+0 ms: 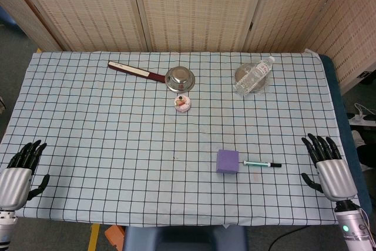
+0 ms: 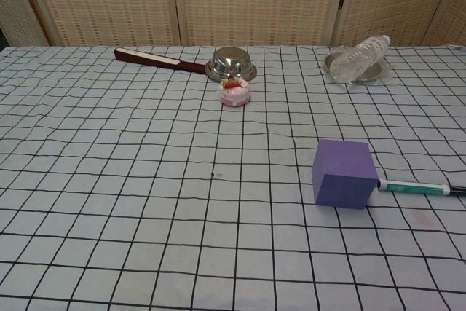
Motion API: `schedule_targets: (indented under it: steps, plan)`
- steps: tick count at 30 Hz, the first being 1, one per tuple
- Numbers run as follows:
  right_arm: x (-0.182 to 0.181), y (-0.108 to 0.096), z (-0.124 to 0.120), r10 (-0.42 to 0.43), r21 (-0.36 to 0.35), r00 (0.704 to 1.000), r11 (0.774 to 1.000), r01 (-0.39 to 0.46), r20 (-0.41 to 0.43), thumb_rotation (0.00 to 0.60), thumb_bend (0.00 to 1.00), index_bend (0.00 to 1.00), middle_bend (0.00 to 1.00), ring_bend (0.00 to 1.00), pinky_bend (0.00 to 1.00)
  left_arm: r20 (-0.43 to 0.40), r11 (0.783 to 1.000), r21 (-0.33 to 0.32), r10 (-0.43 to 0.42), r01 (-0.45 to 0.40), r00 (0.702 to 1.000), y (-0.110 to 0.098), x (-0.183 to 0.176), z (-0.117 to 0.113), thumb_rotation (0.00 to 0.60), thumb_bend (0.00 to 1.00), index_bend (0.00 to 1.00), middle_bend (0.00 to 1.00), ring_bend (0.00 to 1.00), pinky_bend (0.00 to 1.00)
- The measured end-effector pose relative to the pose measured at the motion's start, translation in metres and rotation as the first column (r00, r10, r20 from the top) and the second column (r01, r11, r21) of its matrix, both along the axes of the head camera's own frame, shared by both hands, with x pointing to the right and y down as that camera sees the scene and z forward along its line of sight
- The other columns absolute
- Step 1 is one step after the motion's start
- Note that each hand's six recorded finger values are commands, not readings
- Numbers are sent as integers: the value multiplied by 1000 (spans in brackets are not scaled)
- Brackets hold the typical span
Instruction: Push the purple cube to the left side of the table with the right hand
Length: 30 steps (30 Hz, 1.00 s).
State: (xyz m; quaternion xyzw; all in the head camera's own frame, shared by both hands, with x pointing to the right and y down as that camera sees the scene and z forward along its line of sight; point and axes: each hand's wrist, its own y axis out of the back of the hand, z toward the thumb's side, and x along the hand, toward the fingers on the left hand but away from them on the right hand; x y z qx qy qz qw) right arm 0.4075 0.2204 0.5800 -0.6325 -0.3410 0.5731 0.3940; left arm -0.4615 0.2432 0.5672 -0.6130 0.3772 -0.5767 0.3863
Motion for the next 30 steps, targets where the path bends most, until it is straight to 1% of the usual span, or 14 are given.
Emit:
schedule_targets:
  steps: [7,9,11,13,15,18,25,30]
  plan:
    - [-4,3,4,-19,-14,1000,1000,19,-19,600,154,0,3,0,0,-7,1000,-27,-8,7,1000,1,1,2,600,407,0,0,0,168]
    - [-7,5,9,-26,-26,1000,999,25,-17,600,155,3,42,0,4,-13,1000,-30,-10,10,1000,1,0,2,600,407,0,0,0,168]
    - [-11,6,14,-32,-42,999,999,31,-20,600,156,64,132,0,32,-23,999,-31,-13,12,1000,0,0,1,600,408,0,0,0,168]
    - [-16,6,22,-45,-60,999,997,44,-30,600,157,133,189,7,59,-33,999,-34,-15,14,999,-1,-1,1,600,408,0,0,0,169]
    - [-24,4,31,-64,-80,997,995,61,-40,600,158,199,244,37,89,-42,999,-38,-13,11,999,-1,-1,1,600,408,0,0,0,169]
    - [-39,0,45,-96,-112,994,990,90,-47,600,170,285,299,76,116,-52,999,-50,-5,3,999,-1,0,2,600,409,0,0,0,169]
    - [-69,-8,82,-130,-191,991,974,120,-40,600,200,374,350,119,135,-63,998,-61,-9,5,998,-2,0,2,600,410,0,0,0,168]
    - [-85,-12,104,-149,-219,988,966,138,-34,600,222,422,378,140,147,-71,998,-67,-14,9,997,-3,-2,2,600,410,0,0,0,168]
